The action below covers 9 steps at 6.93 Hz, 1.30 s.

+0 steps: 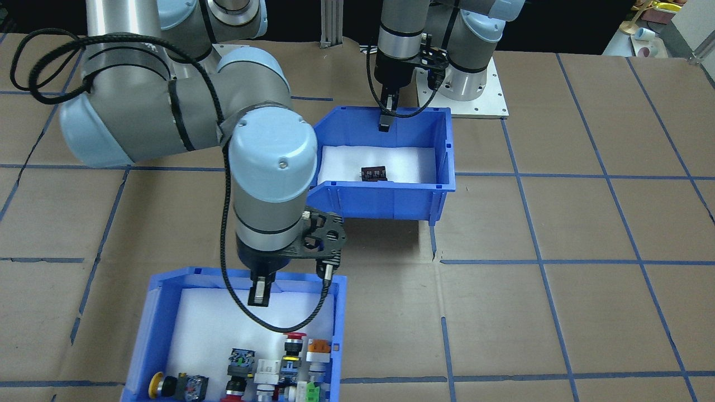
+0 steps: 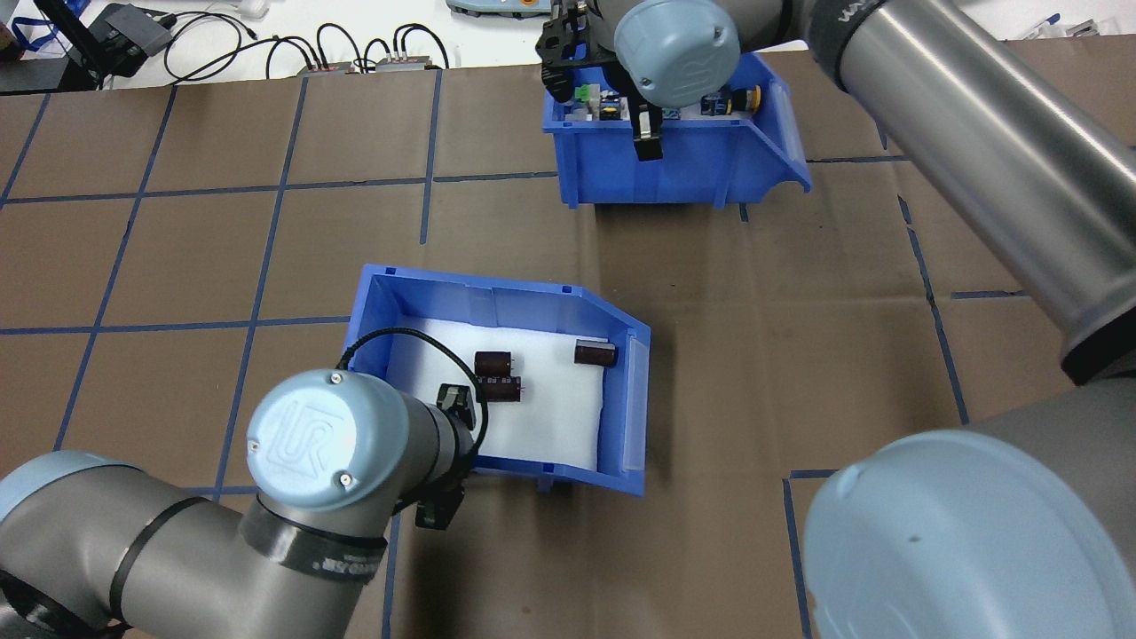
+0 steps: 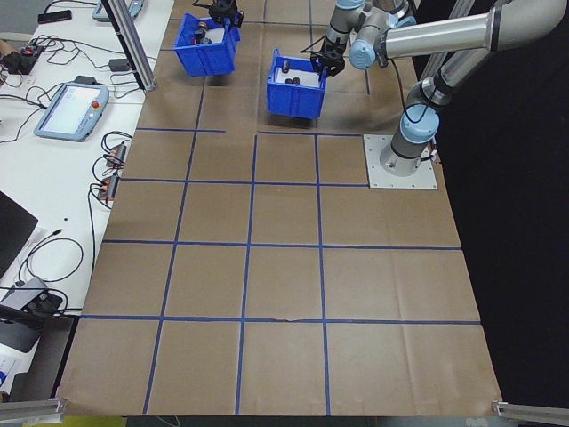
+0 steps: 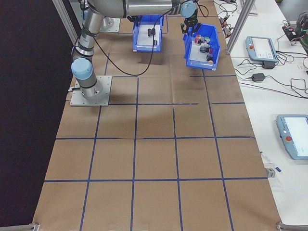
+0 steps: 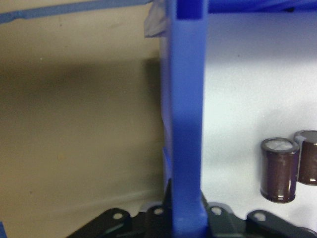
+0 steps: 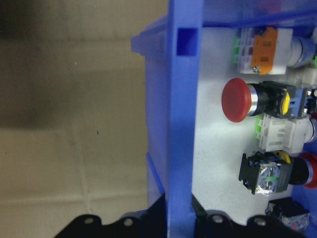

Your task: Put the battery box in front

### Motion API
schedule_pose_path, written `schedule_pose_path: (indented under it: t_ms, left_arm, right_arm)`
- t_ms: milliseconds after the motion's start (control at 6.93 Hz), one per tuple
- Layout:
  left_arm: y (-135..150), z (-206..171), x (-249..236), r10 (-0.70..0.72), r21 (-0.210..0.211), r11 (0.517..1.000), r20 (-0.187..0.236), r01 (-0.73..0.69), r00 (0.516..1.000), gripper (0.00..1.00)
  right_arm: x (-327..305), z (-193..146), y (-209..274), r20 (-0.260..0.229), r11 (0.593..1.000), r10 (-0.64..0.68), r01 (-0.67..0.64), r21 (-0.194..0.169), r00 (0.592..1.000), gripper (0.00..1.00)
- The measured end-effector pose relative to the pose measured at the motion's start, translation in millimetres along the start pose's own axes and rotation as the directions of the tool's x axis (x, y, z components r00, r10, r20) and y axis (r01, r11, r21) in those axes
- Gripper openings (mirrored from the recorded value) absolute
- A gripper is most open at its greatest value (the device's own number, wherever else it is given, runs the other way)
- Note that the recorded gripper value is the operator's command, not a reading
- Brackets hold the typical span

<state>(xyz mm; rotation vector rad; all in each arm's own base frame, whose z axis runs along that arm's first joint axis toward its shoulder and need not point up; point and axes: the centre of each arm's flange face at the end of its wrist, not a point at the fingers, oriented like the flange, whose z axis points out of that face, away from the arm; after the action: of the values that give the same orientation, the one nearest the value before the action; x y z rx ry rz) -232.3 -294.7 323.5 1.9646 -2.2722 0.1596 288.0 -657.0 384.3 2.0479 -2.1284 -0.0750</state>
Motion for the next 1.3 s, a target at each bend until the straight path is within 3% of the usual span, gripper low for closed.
schedule_pose_path:
  t_ms: [288,577,1010,1298]
  left_arm:
    - [-63.1,-1.5,49.8,-0.047,-0.036,0.998,-0.001,0.047,0.999,0.00]
    - [-98.3,-1.4,122.0,-0.086,-0.085,0.993,-0.002,0.086,0.996,0.00]
    - [-84.5,14.0,226.2,-0.066,-0.160,0.985,-0.021,0.062,0.998,0.00]
    - [-44.9,37.8,270.1,-0.091,-0.177,0.980,-0.009,0.088,0.996,0.00]
  right_arm:
    - [-3.9,9.2,85.9,0.044,1.000,-0.006,0.007,-0.013,0.999,0.03]
    - [-31.9,13.2,161.4,0.076,1.000,-0.009,0.010,-0.011,0.997,0.03]
    - [-88.3,5.8,223.1,0.091,0.999,-0.050,0.051,-0.005,0.995,0.03]
    - [-132.0,7.9,249.3,0.100,0.997,-0.072,0.072,-0.001,0.992,0.03]
